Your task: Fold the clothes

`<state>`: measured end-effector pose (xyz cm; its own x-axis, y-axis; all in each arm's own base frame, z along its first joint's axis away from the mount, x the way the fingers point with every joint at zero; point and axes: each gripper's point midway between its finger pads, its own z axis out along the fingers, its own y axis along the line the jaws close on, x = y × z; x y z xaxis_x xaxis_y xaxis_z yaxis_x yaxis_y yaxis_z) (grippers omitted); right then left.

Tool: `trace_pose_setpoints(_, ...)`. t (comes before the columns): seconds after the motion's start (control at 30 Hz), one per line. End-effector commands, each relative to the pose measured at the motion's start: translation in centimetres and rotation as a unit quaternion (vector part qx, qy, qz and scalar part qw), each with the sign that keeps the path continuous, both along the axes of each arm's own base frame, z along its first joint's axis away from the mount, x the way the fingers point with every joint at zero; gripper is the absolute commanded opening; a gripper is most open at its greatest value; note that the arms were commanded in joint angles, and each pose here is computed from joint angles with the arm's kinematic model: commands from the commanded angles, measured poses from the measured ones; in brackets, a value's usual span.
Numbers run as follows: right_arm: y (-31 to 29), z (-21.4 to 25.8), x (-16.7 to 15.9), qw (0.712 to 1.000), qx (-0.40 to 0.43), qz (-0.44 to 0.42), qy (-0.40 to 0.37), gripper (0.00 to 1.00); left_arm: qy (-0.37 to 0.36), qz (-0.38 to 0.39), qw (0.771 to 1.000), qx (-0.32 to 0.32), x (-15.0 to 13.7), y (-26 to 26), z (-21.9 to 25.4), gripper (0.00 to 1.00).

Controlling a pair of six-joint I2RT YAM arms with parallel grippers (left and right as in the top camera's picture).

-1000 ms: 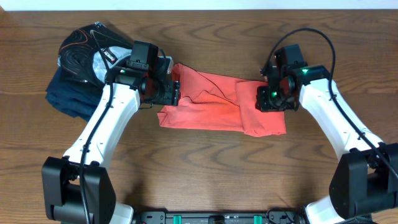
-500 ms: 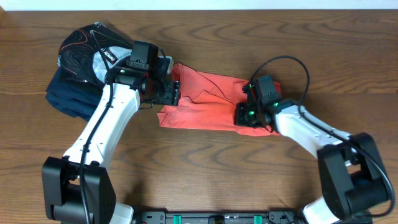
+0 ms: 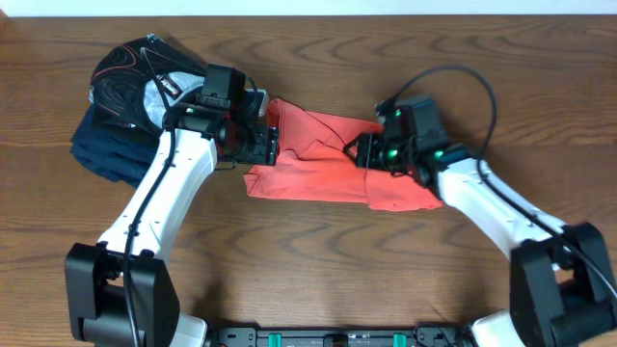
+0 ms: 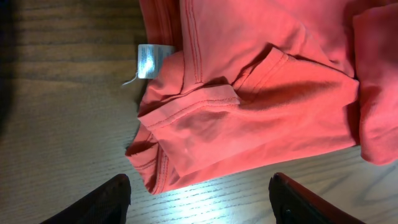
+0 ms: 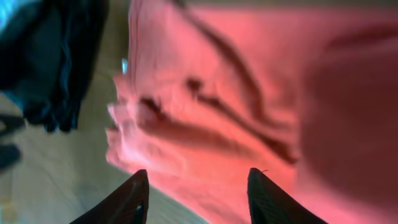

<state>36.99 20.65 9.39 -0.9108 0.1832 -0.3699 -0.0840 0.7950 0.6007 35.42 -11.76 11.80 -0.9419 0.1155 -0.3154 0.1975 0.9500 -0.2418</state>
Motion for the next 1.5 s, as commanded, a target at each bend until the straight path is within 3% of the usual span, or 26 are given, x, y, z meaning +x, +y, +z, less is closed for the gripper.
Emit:
trace_pose_setpoints(0.0,-2.0,-0.2,1.3,0.997,-0.058,-0.039,-0.021,0.52,-0.015,0.0,1.0,0.002,0.5,0.1,1.0,0.73)
trace_pose_setpoints(0.1,-3.2,-1.5,1.4,0.992,-0.105,-0.065,-0.019,0.57,-0.015,0.0,1.0,0.002,0.5,0.1,1.0,0.73)
trace_pose_setpoints(0.23,-4.0,-3.5,1.4,0.983,-0.159,-0.093,-0.011,0.5,-0.015,0.0,1.0,0.002,0.5,0.1,1.0,0.73)
trace_pose_setpoints(0.53,-4.5,-7.4,0.8,0.966,-0.232,-0.113,0.007,0.49,-0.015,0.0,1.0,0.002,0.5,0.1,1.0,0.73)
trace_pose_setpoints(0.57,-4.6,-7.9,0.7,0.965,-0.237,-0.114,0.012,0.47,-0.015,0.0,1.0,0.002,0.5,0.1,1.0,0.73)
trace_pose_setpoints(0.8,-4.2,-7.6,2.2,0.967,-0.217,-0.138,0.0,0.09,-0.015,0.0,1.0,0.002,0.5,0.1,1.0,0.73)
trace_pose_setpoints(0.97,-3.8,-5.6,4.1,0.968,-0.176,-0.177,0.0,0.01,-0.014,0.0,1.0,0.002,0.4,0.1,0.9,0.73)
trace_pose_setpoints(1.07,-3.6,-5.1,4.7,0.968,-0.164,-0.188,-0.005,0.01,-0.013,0.0,1.0,0.002,0.4,0.1,0.9,0.73)
trace_pose_setpoints(1.13,-3.4,-5.1,4.7,0.969,-0.161,-0.19,-0.004,0.02,-0.014,0.0,1.0,0.002,0.5,0.1,0.9,0.73)
trace_pose_setpoints(1.17,-3.3,-5.3,4.6,0.969,-0.16,-0.19,-0.002,0.08,-0.014,0.0,1.0,0.002,0.5,0.1,0.9,0.73)
trace_pose_setpoints(1.2,-3.1,-5.5,4.5,0.969,-0.161,-0.187,0.0,0.18,-0.014,0.0,1.0,0.002,0.5,0.1,0.9,0.73)
trace_pose_setpoints(1.23,-3.0,-5.8,4.4,0.969,-0.163,-0.184,0.003,0.37,-0.014,0.0,1.0,0.002,0.5,0.1,0.9,0.73)
trace_pose_setpoints(1.3,-2.9,-6.0,4.2,0.97,-0.171,-0.175,0.003,0.54,-0.013,0.0,1.0,0.002,0.4,0.1,0.9,0.73)
trace_pose_setpoints(1.47,-4.3,-3.2,4.7,0.972,-0.199,-0.115,-0.047,0.58,-0.005,0.0,1.0,0.004,0.1,0.2,0.7,0.73)
